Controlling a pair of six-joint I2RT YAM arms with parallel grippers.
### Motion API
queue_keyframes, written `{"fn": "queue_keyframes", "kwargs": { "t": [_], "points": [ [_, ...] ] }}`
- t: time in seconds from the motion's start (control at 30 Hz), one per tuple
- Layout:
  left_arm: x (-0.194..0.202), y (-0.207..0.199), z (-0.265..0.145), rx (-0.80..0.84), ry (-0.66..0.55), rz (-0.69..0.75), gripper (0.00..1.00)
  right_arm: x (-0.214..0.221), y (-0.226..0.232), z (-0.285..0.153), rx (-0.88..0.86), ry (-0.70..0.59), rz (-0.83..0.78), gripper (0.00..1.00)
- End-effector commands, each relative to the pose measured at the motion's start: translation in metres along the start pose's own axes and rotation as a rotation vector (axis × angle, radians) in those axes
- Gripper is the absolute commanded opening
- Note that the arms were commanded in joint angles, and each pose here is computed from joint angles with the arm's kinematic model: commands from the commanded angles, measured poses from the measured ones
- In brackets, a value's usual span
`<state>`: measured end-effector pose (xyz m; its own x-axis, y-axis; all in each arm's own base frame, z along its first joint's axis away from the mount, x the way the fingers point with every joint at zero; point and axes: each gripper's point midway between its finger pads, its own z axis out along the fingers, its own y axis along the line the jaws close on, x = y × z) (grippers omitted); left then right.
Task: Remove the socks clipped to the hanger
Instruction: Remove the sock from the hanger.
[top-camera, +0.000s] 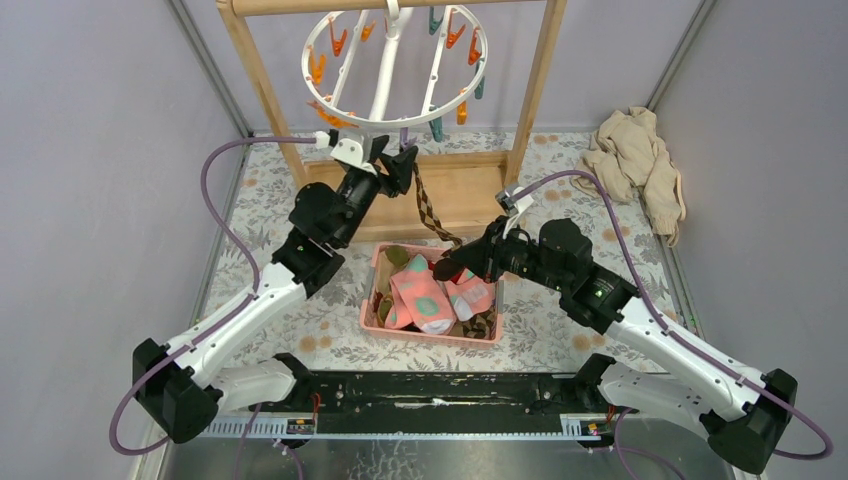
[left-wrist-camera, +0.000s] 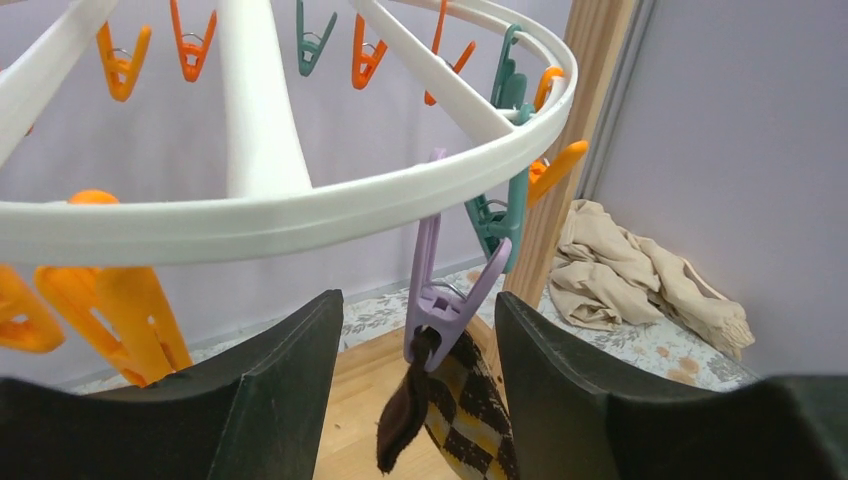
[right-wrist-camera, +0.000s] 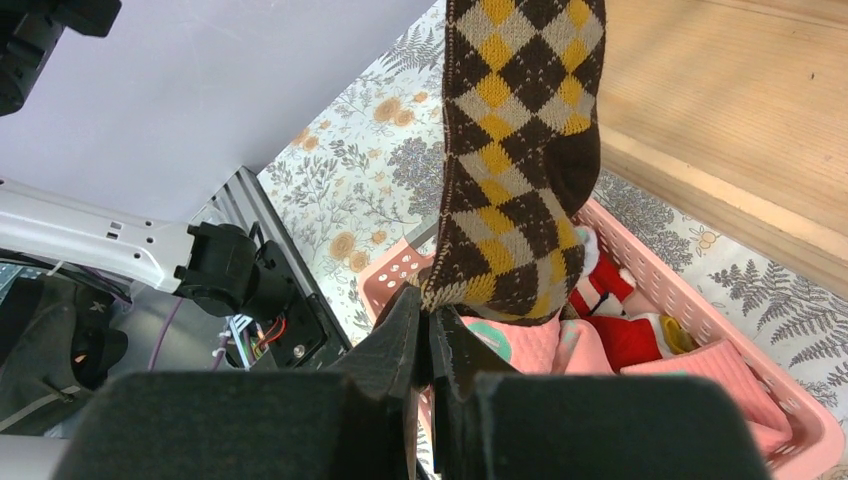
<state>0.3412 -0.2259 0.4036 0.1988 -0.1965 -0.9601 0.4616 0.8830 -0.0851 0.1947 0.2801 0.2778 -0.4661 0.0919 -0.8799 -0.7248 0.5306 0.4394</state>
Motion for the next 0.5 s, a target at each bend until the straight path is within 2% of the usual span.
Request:
{"fn": "queue_keyframes", "kwargs": {
  "t": [0.0, 0.2, 0.47],
  "points": [
    [-0.028, -0.010, 0.008, 0.120, -0.094, -0.039, 0.64, -0.009, 0.006, 0.002, -0.028, -0.035, 0.001, 0.00],
    [-0.032, -0.020, 0.015, 0.231, -0.088, -0.042, 0.61, -0.006, 0.004, 0.004, -0.023, -0.026, 0.003, 0.00],
    [-0.043, -0.020, 0.017, 0.250, -0.122, -0.043, 0.60, -0.002, 0.001, 0.007, -0.021, -0.015, 0.003, 0.00]
  ]
}}
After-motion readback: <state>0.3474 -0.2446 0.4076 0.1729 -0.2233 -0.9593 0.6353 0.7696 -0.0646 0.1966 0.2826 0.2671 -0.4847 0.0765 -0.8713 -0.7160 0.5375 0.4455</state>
